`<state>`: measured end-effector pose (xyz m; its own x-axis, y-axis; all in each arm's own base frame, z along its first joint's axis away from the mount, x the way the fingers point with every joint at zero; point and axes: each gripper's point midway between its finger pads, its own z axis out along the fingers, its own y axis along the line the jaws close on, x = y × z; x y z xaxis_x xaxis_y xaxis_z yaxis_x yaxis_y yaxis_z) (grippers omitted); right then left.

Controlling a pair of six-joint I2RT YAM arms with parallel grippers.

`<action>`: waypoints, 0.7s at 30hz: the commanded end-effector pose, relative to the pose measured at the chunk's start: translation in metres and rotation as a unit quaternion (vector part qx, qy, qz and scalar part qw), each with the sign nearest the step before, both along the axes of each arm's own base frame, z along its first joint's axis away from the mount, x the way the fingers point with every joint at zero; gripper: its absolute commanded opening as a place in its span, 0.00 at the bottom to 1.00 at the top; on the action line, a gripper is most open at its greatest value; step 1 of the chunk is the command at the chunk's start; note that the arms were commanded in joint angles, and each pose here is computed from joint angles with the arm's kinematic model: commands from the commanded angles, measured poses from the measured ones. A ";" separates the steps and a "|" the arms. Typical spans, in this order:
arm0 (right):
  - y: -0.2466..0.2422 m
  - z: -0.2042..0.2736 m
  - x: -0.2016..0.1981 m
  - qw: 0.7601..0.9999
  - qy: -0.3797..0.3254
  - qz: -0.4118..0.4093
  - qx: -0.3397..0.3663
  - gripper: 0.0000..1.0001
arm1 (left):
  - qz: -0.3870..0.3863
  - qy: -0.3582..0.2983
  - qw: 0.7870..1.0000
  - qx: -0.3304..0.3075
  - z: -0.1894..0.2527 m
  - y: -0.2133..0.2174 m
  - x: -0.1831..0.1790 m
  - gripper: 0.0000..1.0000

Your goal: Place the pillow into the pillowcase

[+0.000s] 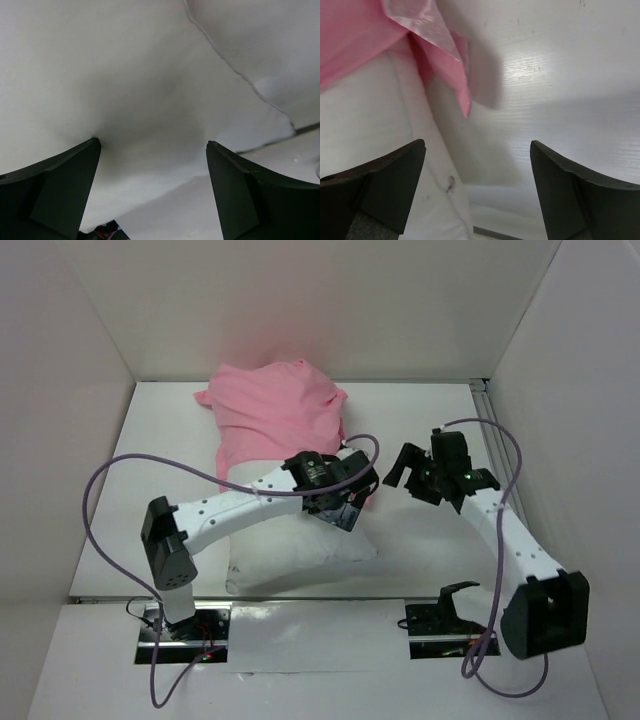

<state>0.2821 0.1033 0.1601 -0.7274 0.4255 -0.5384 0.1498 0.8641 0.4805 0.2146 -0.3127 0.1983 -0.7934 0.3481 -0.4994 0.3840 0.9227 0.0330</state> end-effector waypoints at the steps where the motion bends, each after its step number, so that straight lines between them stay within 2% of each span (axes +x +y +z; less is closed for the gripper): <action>1: 0.016 -0.019 0.013 0.999 0.011 0.051 0.009 0.94 | 0.029 -0.020 0.998 0.050 -0.026 0.007 0.014 1.00; 2: 0.022 -0.014 0.023 0.998 -0.005 0.063 0.006 0.96 | 0.035 -0.025 0.996 0.083 -0.039 0.013 0.019 1.00; 4: 0.033 -0.036 0.027 0.997 0.021 0.080 -0.010 0.96 | 0.065 -0.036 0.992 0.106 -0.047 0.023 0.028 1.00; 5: 0.038 -0.036 0.035 0.996 0.012 0.090 -0.012 0.96 | 0.069 -0.034 0.991 0.111 -0.050 0.028 0.029 1.00; 6: 0.046 -0.042 0.036 0.995 0.014 0.101 -0.012 0.97 | 0.071 -0.034 0.989 0.122 -0.054 0.031 0.034 0.88; 7: 0.051 -0.054 0.039 0.994 0.025 0.105 -0.015 0.97 | 0.081 -0.031 0.988 0.126 -0.057 0.038 0.038 0.70; 10: 0.067 -0.069 0.052 0.993 0.018 0.118 -0.003 0.96 | 0.097 -0.043 0.988 0.113 -0.043 0.047 0.046 0.00; 13: 0.077 -0.089 0.072 0.992 0.015 0.126 0.005 0.87 | 0.101 -0.056 0.989 0.092 -0.025 0.048 0.051 0.00; 14: 0.081 -0.102 0.075 0.991 0.026 0.130 0.008 0.72 | 0.100 -0.056 0.990 0.081 -0.022 0.046 0.050 0.00; 16: 0.092 -0.091 0.093 0.990 -0.005 0.142 0.026 0.45 | 0.099 -0.059 0.992 0.058 -0.008 0.042 0.053 0.00; 17: 0.095 -0.088 0.097 0.989 -0.011 0.146 0.031 0.26 | 0.103 -0.060 0.992 0.049 -0.003 0.046 0.058 0.00; 18: 0.101 -0.082 0.100 0.988 -0.020 0.152 0.032 0.00 | 0.108 -0.060 0.992 0.036 0.001 0.044 0.063 0.00; 21: 0.108 -0.033 0.101 0.982 -0.061 0.175 0.030 0.00 | 0.122 -0.076 0.989 -0.038 0.041 0.039 0.088 0.00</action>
